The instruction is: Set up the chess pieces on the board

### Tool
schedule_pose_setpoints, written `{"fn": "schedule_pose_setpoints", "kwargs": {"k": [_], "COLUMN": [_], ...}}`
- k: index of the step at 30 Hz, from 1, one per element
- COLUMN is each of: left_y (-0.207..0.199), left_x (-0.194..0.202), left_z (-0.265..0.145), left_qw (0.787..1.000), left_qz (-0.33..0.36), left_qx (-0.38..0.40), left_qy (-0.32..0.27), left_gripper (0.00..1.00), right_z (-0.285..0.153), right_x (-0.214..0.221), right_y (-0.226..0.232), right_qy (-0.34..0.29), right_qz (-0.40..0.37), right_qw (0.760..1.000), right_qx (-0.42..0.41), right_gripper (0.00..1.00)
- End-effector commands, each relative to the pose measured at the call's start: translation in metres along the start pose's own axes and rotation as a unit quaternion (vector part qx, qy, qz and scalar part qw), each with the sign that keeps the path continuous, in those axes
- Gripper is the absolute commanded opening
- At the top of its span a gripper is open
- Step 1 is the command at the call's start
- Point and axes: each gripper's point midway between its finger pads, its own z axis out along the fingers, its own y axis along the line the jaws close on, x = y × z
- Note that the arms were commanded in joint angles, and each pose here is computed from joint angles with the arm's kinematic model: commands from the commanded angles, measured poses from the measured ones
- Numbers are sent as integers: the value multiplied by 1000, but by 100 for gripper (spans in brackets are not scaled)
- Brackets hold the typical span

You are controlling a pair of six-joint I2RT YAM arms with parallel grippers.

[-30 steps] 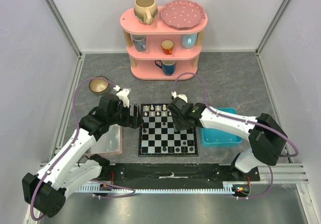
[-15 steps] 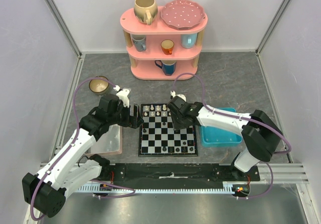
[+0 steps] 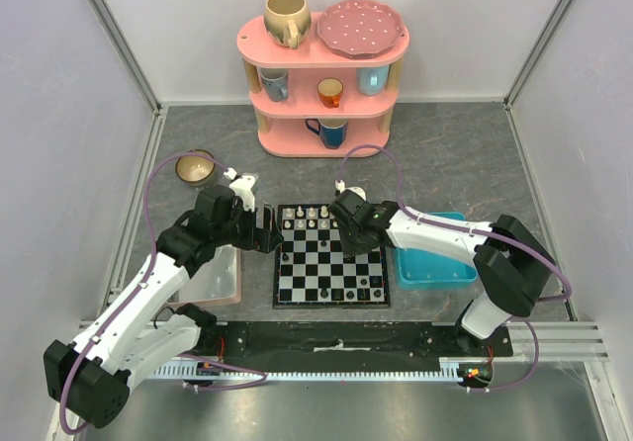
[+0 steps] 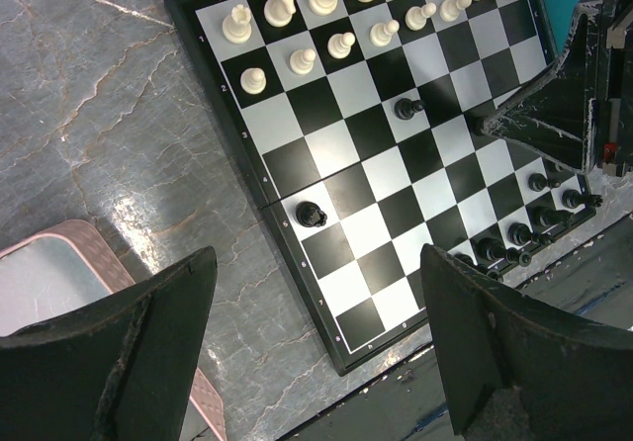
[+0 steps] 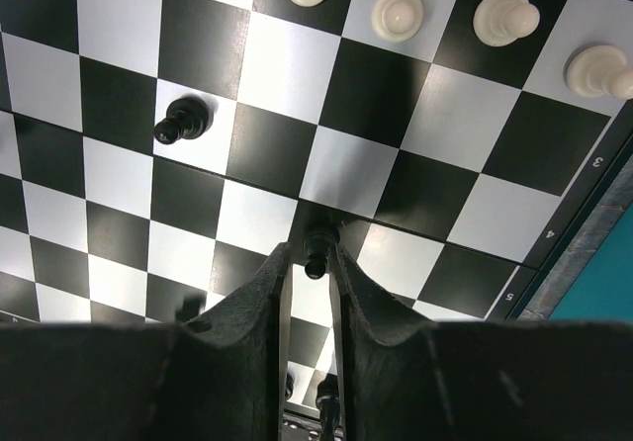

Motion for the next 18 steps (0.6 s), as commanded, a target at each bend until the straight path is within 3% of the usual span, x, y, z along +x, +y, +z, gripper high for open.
{"fn": "schedule_pose_setpoints", "kwargs": {"k": [1, 18], "left_y": [-5, -5], "left_x": [-7, -7], "left_z": [0, 1], "left_qw": [1000, 1000], "left_qz": [20, 20], "left_qx": [15, 15], "left_qy": [-13, -13], "left_gripper": [89, 89], "right_z": [2, 0], "right_x": [-6, -2], "right_y": [3, -1], "right_qy": [-10, -8], "right_qz": [-4, -4], "right_qw": [1000, 1000], "right_qx": [-4, 1], "right_gripper": [27, 17]}}
